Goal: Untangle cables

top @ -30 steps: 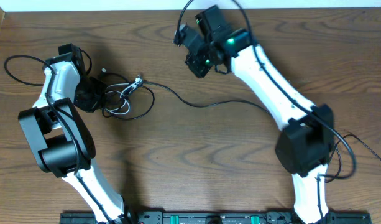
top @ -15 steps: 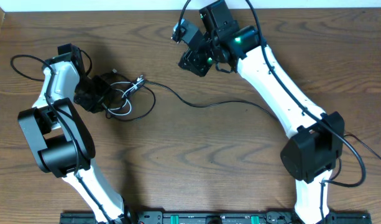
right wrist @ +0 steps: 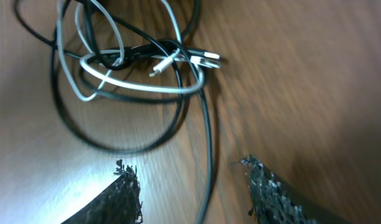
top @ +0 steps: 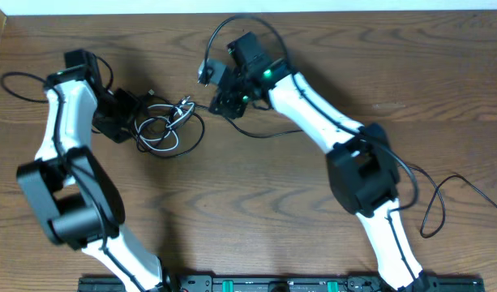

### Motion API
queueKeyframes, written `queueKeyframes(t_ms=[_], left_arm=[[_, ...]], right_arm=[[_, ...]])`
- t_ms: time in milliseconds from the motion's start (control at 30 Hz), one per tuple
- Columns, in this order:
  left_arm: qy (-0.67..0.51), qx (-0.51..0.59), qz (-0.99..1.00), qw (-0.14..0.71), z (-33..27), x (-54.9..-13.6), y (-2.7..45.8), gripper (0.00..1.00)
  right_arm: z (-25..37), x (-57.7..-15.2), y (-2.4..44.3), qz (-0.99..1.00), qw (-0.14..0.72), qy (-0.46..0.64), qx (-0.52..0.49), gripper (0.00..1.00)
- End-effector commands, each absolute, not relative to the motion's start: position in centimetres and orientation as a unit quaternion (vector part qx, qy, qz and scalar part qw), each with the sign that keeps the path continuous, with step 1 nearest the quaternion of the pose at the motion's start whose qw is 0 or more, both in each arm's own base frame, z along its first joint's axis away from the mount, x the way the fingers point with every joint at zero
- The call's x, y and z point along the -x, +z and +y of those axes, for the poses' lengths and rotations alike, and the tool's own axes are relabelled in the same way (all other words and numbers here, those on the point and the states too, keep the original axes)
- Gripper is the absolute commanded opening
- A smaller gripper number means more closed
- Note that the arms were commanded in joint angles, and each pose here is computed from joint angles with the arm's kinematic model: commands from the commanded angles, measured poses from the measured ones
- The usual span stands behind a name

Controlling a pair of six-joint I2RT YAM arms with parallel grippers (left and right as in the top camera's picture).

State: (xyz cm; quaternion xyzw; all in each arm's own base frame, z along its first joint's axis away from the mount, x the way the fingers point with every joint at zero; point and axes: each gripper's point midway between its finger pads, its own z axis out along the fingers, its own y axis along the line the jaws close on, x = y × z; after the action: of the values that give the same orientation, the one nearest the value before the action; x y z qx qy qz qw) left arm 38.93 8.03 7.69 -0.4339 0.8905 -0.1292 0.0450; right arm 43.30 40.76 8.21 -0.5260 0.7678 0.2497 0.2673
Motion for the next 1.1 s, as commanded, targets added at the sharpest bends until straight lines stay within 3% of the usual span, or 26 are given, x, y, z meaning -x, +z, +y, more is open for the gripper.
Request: queueKeyframes(t_ms=[0, 33, 67, 267, 667, 1067], left_arm=[[-0.126, 0.456, 0.875, 0.103, 9.2, -39.7, 11.7, 0.77], [-0.126, 0.456, 0.875, 0.105, 9.2, -39.7, 12.0, 0.85], [-0.126, 0.456, 0.875, 0.102, 9.1, -39.5, 12.0, 0.87], [-0.121, 0.505, 0.854, 0.010, 5.5, -36.5, 9.7, 0.87], [-0.139, 0.546, 0.826, -0.003, -0.3, -37.2, 6.3, 0.87], [-0.165, 0.556, 0.814, 0.042, -1.6, -39.6, 3.7, 0.66]], right_arm=[[42.5, -42.5, 5.5, 0.756, 0.260, 0.260, 0.541, 0.56], [42.9, -42.6, 4.7, 0.754, 0.261, 0.261, 0.543, 0.56], [43.1, -42.6, 4.3, 0.753, 0.263, 0.261, 0.544, 0.56], [44.1, -43.6, 1.3, 0.753, 0.276, 0.267, 0.534, 0.56], [44.8, -43.8, -0.3, 0.747, 0.283, 0.279, 0.533, 0.59], [44.7, -43.9, -0.6, 0.750, 0.281, 0.275, 0.533, 0.59]])
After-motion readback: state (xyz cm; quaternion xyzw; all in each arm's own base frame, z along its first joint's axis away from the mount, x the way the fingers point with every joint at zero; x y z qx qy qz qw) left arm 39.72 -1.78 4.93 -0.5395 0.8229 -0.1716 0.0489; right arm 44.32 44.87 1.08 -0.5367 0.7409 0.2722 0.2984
